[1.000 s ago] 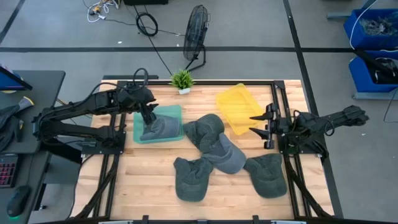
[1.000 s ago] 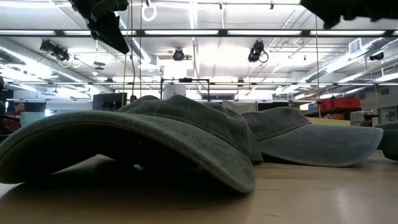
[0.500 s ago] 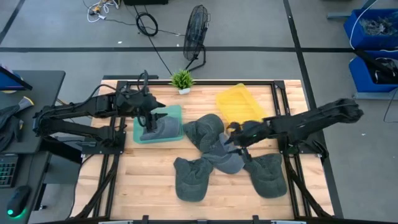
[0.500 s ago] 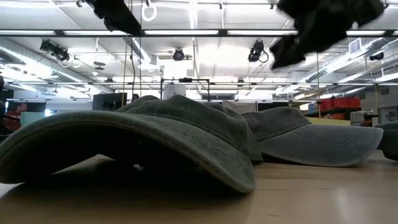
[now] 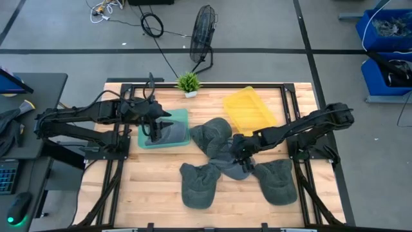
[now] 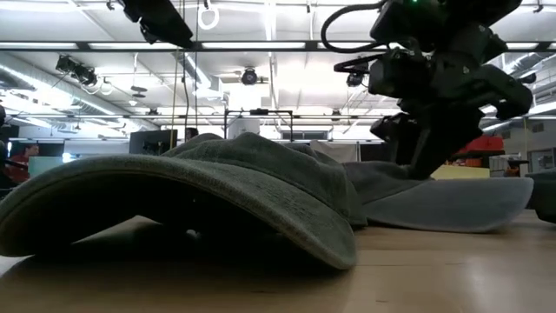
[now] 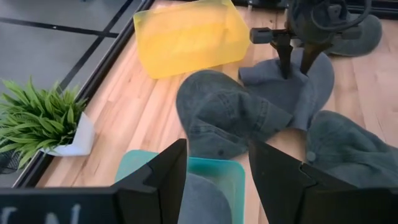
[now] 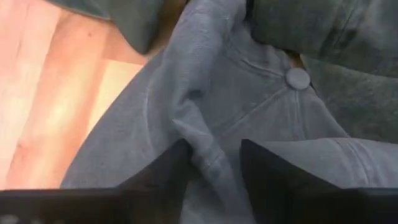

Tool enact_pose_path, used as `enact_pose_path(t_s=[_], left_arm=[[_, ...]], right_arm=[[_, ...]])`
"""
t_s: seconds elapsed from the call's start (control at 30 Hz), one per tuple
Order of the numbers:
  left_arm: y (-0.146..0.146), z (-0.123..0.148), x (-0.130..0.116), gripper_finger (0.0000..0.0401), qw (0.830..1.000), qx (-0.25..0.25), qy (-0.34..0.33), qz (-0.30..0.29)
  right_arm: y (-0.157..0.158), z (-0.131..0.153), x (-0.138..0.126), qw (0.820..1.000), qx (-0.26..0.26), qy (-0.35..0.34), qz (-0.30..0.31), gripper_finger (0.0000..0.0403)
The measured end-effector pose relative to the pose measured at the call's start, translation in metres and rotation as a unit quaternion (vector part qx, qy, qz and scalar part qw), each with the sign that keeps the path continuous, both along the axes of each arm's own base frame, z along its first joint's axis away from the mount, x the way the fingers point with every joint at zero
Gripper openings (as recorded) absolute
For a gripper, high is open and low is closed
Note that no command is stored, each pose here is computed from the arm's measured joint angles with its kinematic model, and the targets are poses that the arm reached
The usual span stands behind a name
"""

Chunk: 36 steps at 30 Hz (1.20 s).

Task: Pick & Place hat
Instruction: Put the gray cap into the green bin

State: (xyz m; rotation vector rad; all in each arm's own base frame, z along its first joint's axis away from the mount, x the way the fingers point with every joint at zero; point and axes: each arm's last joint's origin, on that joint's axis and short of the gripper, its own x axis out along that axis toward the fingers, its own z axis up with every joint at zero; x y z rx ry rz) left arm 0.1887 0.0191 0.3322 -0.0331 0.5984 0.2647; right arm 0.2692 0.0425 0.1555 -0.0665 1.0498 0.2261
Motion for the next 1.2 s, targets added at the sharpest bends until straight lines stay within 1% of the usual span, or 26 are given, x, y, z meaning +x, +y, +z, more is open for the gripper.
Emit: enact_pose_path(t_s=[0.1, 0.17, 0.2, 0.33, 0.43, 0.5, 0.6, 0.63, 0.67, 0.73, 0.77, 0.83, 0.9, 1.0, 1.1, 1.2], left_arm=[[0.000, 0.000, 0.000, 0.0177, 1.000, 0.000, 0.001, 0.000], [0.000, 0.000, 0.000, 0.0177, 1.000, -0.006, -0.001, 0.005], [0.000, 0.000, 0.000, 0.0177, 1.000, -0.014, -0.003, 0.010], [0.000, 0.000, 0.000, 0.0177, 0.998, -0.044, -0.013, 0.031], [0.000, -0.001, 0.004, 0.0177, 0.998, -0.051, -0.020, 0.036], [-0.001, -0.001, 0.007, 0.0177, 0.999, -0.036, -0.020, 0.022], [-0.005, 0.002, 0.019, 0.0177, 0.999, 0.001, -0.039, -0.014], [-0.006, -0.001, 0.023, 0.0177, 0.999, 0.013, -0.033, -0.026], [-0.008, -0.003, 0.028, 0.0177, 0.999, 0.025, -0.029, -0.038], [-0.011, -0.004, 0.041, 0.0177, 0.996, 0.052, -0.042, -0.063], [-0.013, -0.007, 0.046, 0.0177, 0.994, 0.067, -0.035, -0.075], [-0.014, -0.015, 0.060, 0.0177, 0.991, 0.094, -0.030, -0.095], [-0.015, -0.024, 0.073, 0.0177, 0.988, 0.113, -0.018, -0.109], [-0.016, -0.034, 0.088, 0.0177, 0.984, 0.131, -0.015, -0.120], [-0.015, -0.040, 0.099, 0.0177, 0.983, 0.136, -0.021, -0.121], [-0.014, -0.044, 0.105, 0.0177, 0.983, 0.138, -0.025, -0.120]], right_arm=[[0.000, 0.002, 0.001, 1.000, -0.002, 0.000, -0.001, 0.0072], [0.000, 0.010, 0.004, 1.000, 0.002, -0.004, -0.006, 0.0024], [0.001, 0.016, 0.006, 1.000, 0.009, -0.008, -0.006, 0.0014], [0.004, 0.054, 0.022, 0.999, 0.035, -0.020, -0.029, 0.0022], [0.005, 0.085, 0.030, 0.999, 0.030, -0.027, -0.021, 0.0012], [0.004, 0.102, 0.034, 0.999, -0.007, -0.042, -0.018, 0.0007], [-0.001, 0.121, 0.039, 0.995, -0.065, -0.067, -0.017, 0.0011], [-0.002, 0.127, 0.040, 0.994, -0.080, -0.077, -0.014, 0.0013], [-0.005, 0.131, 0.043, 0.991, -0.096, -0.095, -0.012, 0.0015], [-0.011, 0.139, 0.050, 0.983, -0.121, -0.138, -0.011, 0.0015], [-0.014, 0.142, 0.054, 0.978, -0.131, -0.159, -0.011, 0.0013], [-0.023, 0.146, 0.062, 0.969, -0.142, -0.200, -0.015, 0.0010], [-0.032, 0.144, 0.068, 0.966, -0.149, -0.211, -0.024, 0.0007], [-0.045, 0.132, 0.074, 0.969, -0.157, -0.188, -0.037, 0.0006], [-0.056, 0.120, 0.078, 0.972, -0.162, -0.161, -0.047, 0.0006], [-0.061, 0.105, 0.085, 0.974, -0.177, -0.136, -0.032, 0.0007]])
